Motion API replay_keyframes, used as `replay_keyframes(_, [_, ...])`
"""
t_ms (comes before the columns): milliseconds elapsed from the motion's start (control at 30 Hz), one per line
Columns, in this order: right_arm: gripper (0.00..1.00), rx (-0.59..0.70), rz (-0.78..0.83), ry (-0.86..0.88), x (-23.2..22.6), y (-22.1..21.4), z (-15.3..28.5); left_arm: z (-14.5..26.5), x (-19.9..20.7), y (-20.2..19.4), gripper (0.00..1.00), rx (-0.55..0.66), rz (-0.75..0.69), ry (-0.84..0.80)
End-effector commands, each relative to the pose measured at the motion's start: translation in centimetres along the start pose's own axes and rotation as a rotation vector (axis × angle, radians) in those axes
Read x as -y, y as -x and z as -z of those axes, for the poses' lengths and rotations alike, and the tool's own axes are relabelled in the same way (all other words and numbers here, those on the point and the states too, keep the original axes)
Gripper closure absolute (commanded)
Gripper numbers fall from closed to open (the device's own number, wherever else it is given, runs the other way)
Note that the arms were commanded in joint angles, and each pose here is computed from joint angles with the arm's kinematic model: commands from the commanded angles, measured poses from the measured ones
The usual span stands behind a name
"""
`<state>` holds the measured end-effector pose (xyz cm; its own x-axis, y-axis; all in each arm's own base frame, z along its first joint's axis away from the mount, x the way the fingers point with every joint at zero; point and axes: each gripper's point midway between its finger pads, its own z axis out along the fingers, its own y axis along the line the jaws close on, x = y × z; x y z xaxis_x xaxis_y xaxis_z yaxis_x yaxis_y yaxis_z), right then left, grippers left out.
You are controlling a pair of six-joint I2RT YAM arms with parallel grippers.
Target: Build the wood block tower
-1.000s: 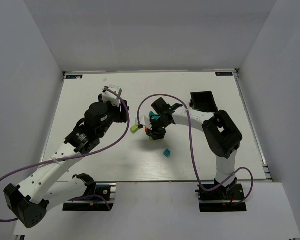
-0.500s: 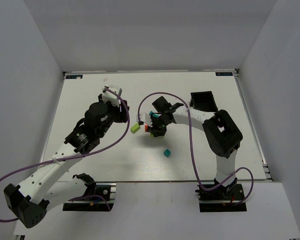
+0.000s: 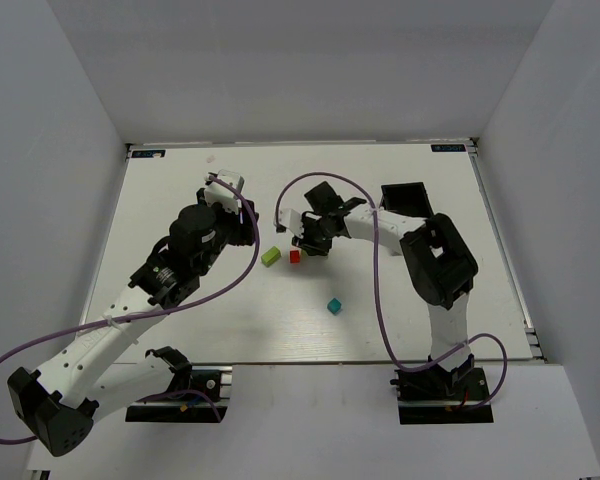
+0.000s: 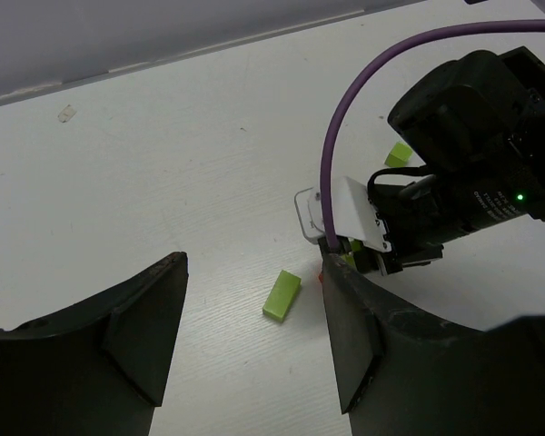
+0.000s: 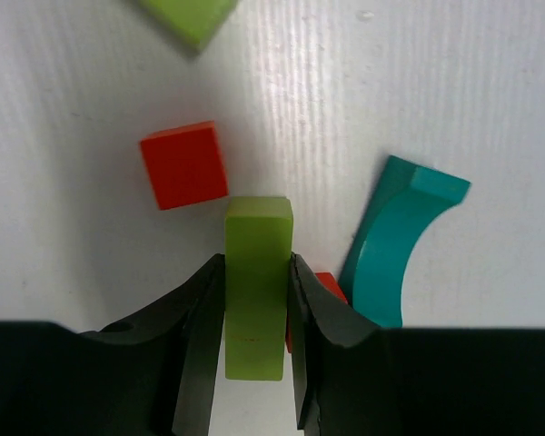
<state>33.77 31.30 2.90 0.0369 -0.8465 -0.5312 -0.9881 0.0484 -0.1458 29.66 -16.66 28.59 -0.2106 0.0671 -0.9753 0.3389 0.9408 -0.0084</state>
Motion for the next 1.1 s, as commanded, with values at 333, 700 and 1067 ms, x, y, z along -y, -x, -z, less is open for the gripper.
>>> replay_keyframes(333, [0.89, -0.133, -0.166, -0.115, 3.4, -5.7, 1.2, 0.3, 0.0, 0.3, 0.29, 0.019, 0.009, -0.008])
replay_keyframes(700, [0.89, -0.008, -0.071, 0.100, -0.1, -3.3, 1.8, 0.3, 0.0, 0.3, 0.29, 0.019, 0.009, -0.008])
replay_keyframes(1067, [0.88, 0.029, 0.022, 0.212, -2.9, -1.2, 1.4, 0.3, 0.0, 0.3, 0.29, 0.019, 0.009, -0.008])
